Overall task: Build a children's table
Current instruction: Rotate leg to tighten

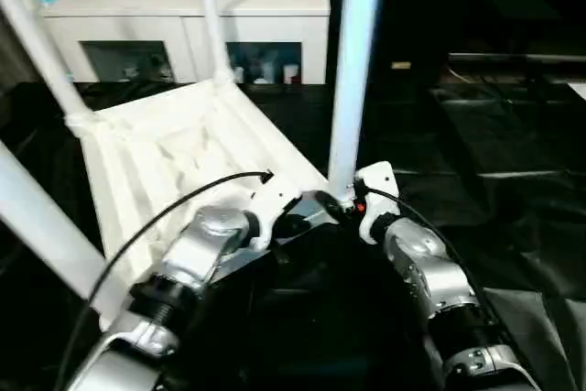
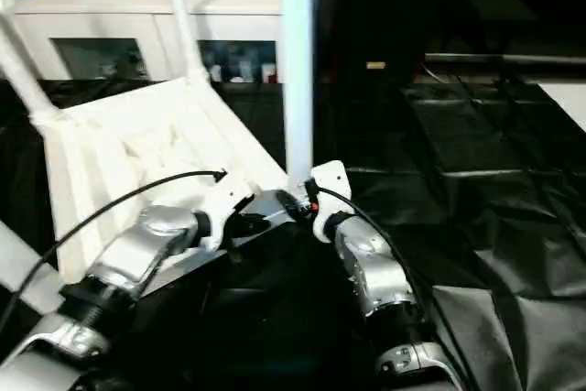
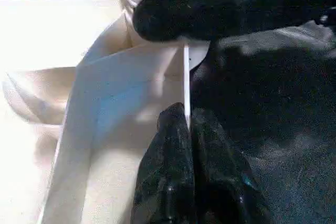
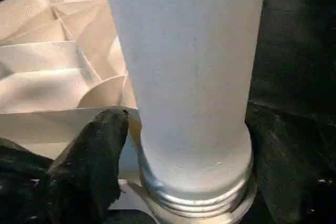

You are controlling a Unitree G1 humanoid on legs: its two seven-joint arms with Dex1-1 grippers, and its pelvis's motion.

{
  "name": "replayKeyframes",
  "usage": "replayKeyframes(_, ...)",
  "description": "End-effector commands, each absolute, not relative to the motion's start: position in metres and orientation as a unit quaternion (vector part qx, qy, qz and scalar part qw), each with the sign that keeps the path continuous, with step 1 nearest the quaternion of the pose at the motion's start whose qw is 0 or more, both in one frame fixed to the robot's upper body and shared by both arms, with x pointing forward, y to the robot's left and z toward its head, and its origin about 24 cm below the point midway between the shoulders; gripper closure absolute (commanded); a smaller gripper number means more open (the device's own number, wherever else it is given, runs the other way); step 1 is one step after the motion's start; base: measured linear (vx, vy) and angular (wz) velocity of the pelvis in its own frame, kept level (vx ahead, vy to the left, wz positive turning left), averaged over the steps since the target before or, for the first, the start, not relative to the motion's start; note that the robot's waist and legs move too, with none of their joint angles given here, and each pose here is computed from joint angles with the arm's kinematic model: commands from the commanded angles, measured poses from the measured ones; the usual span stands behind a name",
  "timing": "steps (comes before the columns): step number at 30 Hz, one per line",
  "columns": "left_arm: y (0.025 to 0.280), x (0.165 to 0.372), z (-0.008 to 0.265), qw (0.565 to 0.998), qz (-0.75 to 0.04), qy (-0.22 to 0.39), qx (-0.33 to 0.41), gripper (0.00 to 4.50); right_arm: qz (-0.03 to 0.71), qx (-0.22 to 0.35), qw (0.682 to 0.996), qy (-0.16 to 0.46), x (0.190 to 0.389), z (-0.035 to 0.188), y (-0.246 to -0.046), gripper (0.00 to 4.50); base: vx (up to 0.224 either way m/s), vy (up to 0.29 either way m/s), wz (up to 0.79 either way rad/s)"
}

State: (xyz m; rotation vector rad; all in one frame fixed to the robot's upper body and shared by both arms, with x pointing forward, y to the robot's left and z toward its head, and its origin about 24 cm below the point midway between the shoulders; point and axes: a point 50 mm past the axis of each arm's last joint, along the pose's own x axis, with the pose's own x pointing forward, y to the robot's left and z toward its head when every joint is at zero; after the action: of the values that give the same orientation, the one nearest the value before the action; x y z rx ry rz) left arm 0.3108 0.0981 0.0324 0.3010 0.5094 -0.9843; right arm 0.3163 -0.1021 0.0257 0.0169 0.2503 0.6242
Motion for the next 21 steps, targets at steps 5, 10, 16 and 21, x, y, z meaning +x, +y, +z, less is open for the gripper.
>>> replayKeyframes(5, 0.115, 0.286, 0.015, 0.795, -0.514, 0.282, 0.157, 4.50, 0.476, -0.061, 0.872, 0.098, 0.300, 0.041, -0.103, 0.52, 0.033, -0.004, 0.01)
replayKeyframes(10, 0.123, 0.277, 0.022, 0.772, -0.554, 0.272, 0.154, 4.50, 0.529, -0.083, 0.839, 0.100, 0.292, 0.047, -0.118, 0.52, 0.041, -0.003, 0.01)
replayKeyframes(16, 0.127, 0.262, 0.030, 0.739, -0.603, 0.269, 0.134, 4.50, 0.564, -0.097, 0.813, 0.109, 0.286, 0.048, -0.126, 0.52, 0.000, 0.000, 0.00)
replayKeyframes(21, 0.128, 0.250, 0.037, 0.710, -0.641, 0.267, 0.118, 4.50, 0.601, -0.106, 0.782, 0.127, 0.279, 0.047, -0.127, 0.52, 0.000, 0.000, 0.00)
